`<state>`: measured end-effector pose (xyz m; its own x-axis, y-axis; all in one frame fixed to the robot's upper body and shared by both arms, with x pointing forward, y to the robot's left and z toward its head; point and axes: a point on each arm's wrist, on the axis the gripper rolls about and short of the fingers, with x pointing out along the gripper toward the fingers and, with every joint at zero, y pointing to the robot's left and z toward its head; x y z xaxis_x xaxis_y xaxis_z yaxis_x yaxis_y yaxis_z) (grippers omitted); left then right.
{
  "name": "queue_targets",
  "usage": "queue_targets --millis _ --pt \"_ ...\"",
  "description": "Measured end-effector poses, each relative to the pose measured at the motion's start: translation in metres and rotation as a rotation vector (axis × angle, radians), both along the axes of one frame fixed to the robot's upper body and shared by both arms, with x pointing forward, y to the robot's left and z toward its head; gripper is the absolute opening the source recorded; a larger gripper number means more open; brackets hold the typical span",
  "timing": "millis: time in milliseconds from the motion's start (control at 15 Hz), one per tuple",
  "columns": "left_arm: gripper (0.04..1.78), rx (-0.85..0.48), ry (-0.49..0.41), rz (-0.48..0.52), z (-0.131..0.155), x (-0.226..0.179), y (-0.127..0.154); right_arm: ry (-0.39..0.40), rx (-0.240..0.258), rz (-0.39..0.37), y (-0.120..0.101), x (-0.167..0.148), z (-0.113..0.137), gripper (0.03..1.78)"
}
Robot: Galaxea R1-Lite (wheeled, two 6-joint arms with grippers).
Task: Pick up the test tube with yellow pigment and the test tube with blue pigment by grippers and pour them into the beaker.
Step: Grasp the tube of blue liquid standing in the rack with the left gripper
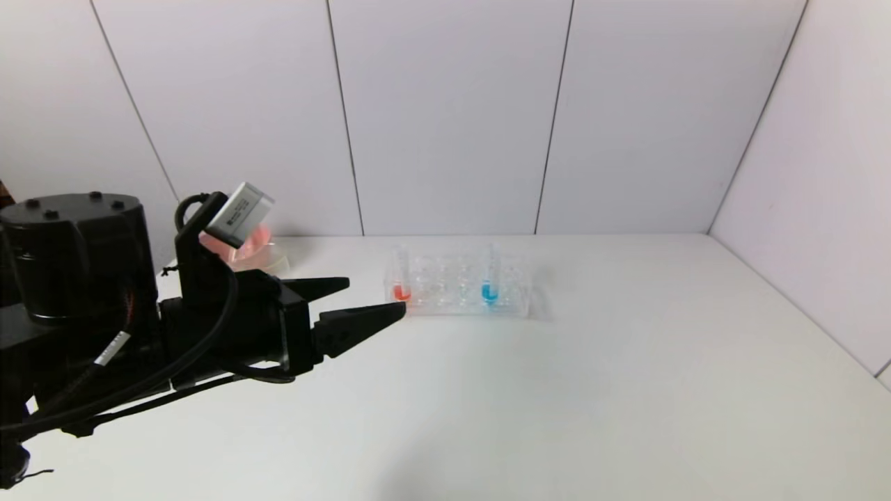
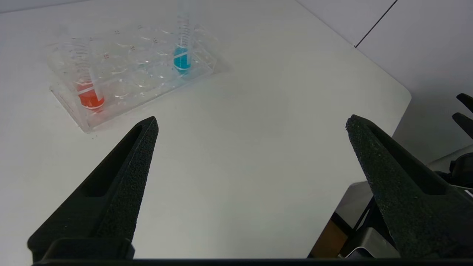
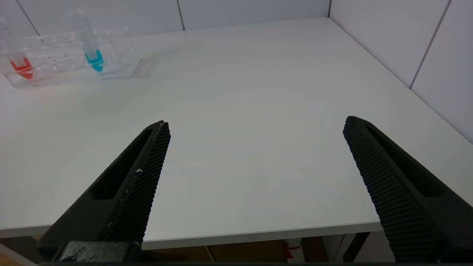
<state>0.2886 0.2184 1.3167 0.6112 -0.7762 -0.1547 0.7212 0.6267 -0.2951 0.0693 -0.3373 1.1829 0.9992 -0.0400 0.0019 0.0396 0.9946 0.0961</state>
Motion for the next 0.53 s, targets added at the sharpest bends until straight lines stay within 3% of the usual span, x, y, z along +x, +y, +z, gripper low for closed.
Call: queue_targets --millis 533 --pt "1.78 -0.014 -0.120 0.185 -0.022 0.016 -0.067 0.000 0.000 0.000 0.000 0.000 0.000 1.71"
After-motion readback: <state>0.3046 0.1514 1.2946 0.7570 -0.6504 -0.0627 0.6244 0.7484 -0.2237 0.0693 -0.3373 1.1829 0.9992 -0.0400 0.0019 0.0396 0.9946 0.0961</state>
